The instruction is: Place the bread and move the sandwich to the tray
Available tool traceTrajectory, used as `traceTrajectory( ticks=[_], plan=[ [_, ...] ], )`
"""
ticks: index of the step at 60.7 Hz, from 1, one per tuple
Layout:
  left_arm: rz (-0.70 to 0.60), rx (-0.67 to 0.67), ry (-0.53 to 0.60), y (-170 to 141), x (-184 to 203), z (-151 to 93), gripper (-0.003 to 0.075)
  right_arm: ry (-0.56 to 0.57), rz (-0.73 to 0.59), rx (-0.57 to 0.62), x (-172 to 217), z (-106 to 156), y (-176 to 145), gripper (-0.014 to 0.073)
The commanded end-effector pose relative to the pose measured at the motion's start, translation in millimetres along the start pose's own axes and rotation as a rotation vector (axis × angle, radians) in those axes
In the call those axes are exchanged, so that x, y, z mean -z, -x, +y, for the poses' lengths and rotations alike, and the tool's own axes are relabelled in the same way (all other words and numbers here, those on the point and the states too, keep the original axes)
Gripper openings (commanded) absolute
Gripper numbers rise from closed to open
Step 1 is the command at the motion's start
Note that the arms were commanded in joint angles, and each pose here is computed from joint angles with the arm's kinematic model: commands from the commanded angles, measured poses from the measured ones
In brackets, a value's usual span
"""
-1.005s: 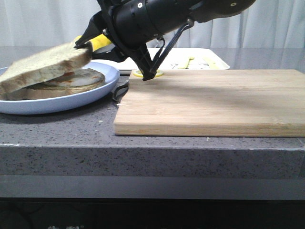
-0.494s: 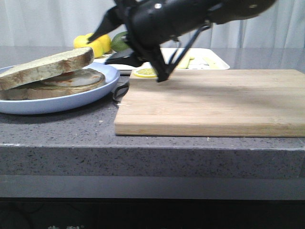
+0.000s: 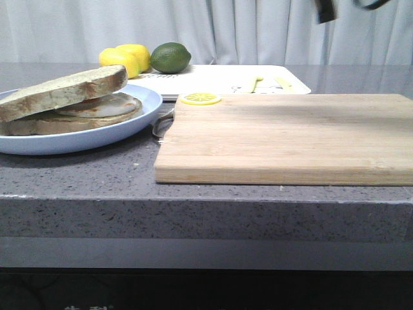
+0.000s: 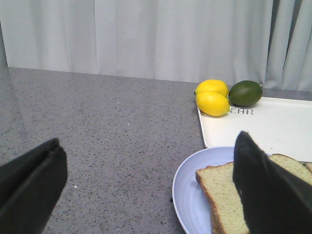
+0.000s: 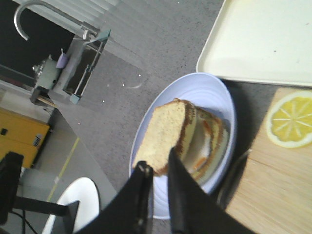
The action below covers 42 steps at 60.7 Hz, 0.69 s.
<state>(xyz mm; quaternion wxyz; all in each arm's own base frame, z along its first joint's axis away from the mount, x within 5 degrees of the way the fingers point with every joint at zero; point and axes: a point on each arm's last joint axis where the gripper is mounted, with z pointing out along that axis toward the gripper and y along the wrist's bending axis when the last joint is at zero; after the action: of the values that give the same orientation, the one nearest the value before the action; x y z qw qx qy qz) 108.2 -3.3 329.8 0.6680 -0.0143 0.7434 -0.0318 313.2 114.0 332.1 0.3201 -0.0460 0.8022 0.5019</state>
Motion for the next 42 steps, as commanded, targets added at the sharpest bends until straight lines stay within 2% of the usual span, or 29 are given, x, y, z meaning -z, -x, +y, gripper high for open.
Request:
traceTrajectory(
  ticks=[1,3,10,12,15,28,36,42],
  plan=[
    [-0.116,0.004,-0.012,20,2,-2,0.0671,0.029,0.003,0.108,34,18,8,-0.0056],
    [-0.116,0.004,-0.012,20,2,-2,0.0671,0.019,0.008,0.116,42,14,11,-0.0077],
    [-0.116,0.004,-0.012,20,2,-2,0.0671,0.009,0.072,0.161,72,9,16,-0.0061],
    [-0.116,0.004,-0.012,20,2,-2,0.0671,-0.027,0.093,0.187,80,8,18,-0.0060],
    [-0.116,0.004,-0.012,20,2,-2,0.0671,-0.110,0.103,0.210,90,7,19,-0.0060],
    [-0.116,0.004,-0.012,20,2,-2,0.0671,-0.649,0.035,0.317,121,19,15,-0.0060],
    [-0.116,0.004,-0.012,20,2,-2,0.0671,-0.798,-0.043,0.363,137,37,7,-0.0060],
    [-0.116,0.004,-0.012,20,2,-2,0.0671,-0.823,-0.146,0.408,149,48,-3,-0.0060]
  ],
)
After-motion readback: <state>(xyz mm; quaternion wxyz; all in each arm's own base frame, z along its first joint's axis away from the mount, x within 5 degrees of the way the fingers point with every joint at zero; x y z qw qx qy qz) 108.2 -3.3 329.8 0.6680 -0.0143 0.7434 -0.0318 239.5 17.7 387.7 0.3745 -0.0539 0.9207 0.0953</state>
